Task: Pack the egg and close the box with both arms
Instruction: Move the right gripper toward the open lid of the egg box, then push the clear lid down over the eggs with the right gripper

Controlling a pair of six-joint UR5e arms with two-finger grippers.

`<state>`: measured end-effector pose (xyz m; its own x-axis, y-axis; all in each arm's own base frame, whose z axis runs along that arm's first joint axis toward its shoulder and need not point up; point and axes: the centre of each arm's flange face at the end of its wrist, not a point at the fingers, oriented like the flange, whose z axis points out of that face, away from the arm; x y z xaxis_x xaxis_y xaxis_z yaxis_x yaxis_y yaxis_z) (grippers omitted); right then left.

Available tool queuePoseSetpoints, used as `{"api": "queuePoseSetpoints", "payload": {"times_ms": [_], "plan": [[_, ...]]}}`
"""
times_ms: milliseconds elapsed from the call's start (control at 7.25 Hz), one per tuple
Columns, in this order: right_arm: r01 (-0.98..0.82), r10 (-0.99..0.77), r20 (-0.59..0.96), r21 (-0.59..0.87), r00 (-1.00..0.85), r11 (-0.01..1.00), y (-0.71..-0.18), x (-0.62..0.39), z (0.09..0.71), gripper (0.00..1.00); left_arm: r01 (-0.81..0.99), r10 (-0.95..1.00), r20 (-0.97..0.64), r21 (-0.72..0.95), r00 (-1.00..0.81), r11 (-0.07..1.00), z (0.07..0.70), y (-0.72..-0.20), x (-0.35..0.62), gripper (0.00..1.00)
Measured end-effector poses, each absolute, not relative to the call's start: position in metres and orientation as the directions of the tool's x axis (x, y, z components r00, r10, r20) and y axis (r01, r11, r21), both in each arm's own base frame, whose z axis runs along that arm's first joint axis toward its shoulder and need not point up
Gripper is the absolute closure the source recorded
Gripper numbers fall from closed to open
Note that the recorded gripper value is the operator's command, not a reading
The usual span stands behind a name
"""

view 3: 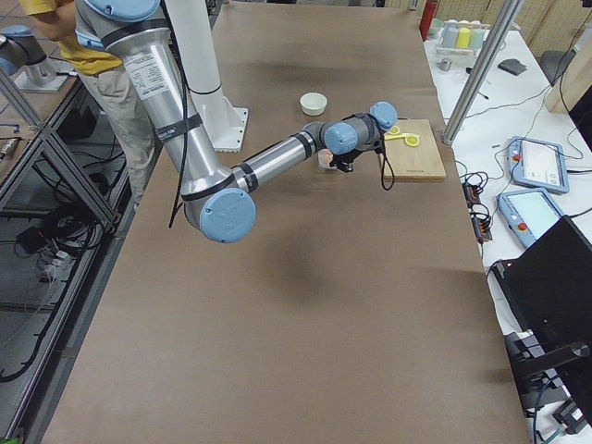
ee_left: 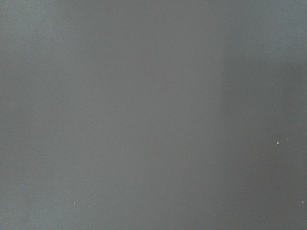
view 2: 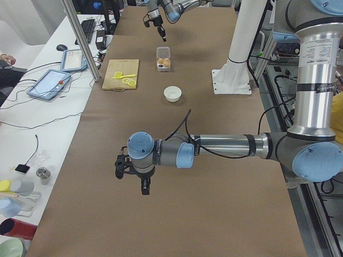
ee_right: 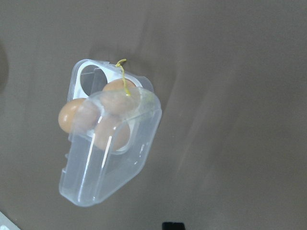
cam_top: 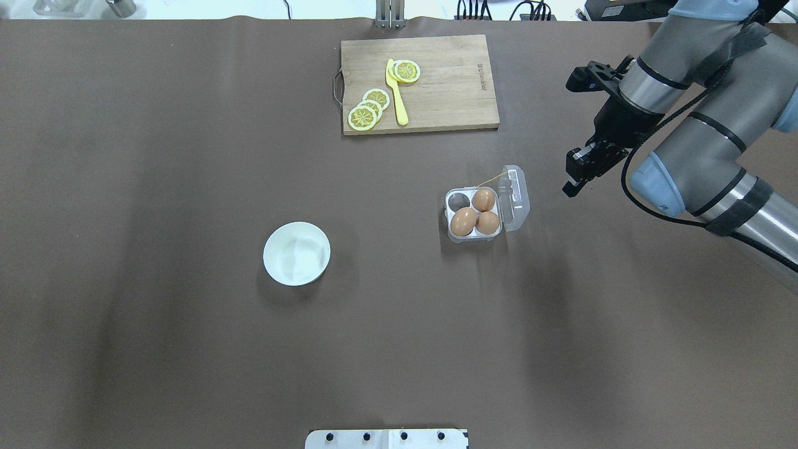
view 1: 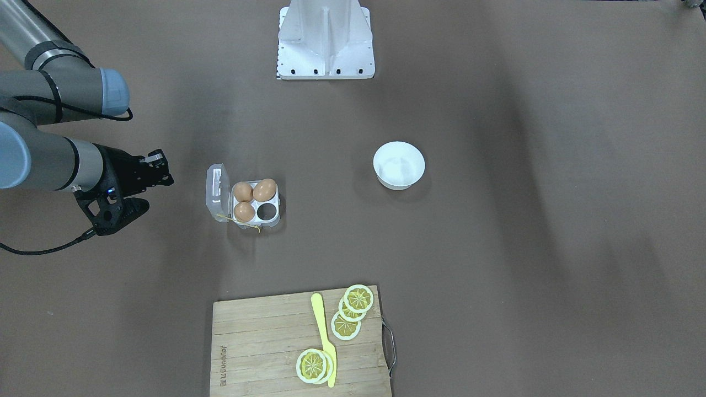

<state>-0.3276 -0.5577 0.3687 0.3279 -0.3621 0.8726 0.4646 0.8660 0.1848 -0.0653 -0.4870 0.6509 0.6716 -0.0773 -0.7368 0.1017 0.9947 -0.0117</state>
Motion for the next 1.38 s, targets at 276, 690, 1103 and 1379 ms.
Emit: {"api": "queuePoseSetpoints", "payload": {"times_ms": [276,690,1103,1379], "plan": [[0.485,-0.373,0.873,0.189,0.315,0.854,-0.565,-0.352,0.358,1.00,0.103,-0.077,-0.737,-0.010,0.672,0.995,0.649,-0.489,-0.066,0.02],[0.507,-0.400,0.870,0.215,0.289,0.835,-0.577,-0.387,0.366,1.00,0.103,-0.079,-0.736,-0.013,0.673,0.995,0.650,-0.488,-0.066,0.02],[0.508,-0.423,0.865,0.245,0.270,0.825,-0.591,-0.405,0.342,1.00,0.103,-0.082,-0.736,-0.017,0.672,0.995,0.653,-0.486,-0.066,0.02],[0.504,-0.435,0.862,0.263,0.261,0.823,-0.603,-0.414,0.310,1.00,0.103,-0.082,-0.736,-0.017,0.672,0.995,0.653,-0.485,-0.066,0.02]]}}
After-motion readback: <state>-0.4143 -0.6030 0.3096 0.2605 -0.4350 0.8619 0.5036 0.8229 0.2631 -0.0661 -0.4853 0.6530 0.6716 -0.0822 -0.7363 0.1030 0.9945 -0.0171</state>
